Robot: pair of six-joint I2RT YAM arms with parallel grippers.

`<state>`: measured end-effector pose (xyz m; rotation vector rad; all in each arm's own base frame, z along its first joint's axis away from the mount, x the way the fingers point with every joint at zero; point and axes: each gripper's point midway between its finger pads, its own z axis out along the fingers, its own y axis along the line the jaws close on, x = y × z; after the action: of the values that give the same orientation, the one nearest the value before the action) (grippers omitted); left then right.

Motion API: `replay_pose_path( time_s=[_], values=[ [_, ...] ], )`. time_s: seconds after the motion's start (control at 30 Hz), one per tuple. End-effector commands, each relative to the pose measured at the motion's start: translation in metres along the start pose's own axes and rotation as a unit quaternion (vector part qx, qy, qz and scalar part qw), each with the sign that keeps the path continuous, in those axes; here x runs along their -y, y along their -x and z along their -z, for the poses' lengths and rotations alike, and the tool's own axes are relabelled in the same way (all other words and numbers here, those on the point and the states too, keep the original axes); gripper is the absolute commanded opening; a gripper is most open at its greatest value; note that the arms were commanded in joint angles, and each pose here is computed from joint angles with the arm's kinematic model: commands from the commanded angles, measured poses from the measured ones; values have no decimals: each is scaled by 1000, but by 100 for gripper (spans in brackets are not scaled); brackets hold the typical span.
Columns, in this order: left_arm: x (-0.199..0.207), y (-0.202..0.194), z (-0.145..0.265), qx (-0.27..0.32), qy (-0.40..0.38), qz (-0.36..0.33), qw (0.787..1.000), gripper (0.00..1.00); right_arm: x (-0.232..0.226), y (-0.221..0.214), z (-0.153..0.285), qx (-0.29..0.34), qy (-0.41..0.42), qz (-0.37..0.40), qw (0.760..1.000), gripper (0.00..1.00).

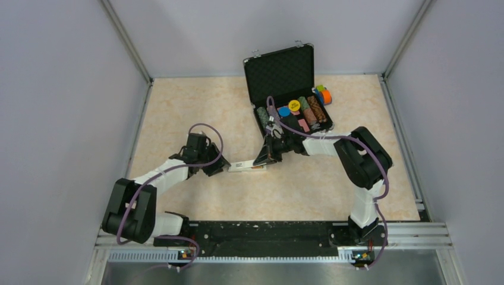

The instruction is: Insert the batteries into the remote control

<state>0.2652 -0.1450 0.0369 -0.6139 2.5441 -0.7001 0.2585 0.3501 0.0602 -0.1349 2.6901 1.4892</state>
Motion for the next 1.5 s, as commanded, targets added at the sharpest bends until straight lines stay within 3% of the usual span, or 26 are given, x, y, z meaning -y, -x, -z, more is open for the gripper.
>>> replay_pose_path(
  time_s=[0.0,1.47],
  values=[
    [15,17,0,22,-21,-19,999,48,25,9,-5,18,-50,0,999,0],
    [-6,-3,-10,-24,9,-35,999,39,27,-3,-21,13,-105,10,994,0]
  ],
)
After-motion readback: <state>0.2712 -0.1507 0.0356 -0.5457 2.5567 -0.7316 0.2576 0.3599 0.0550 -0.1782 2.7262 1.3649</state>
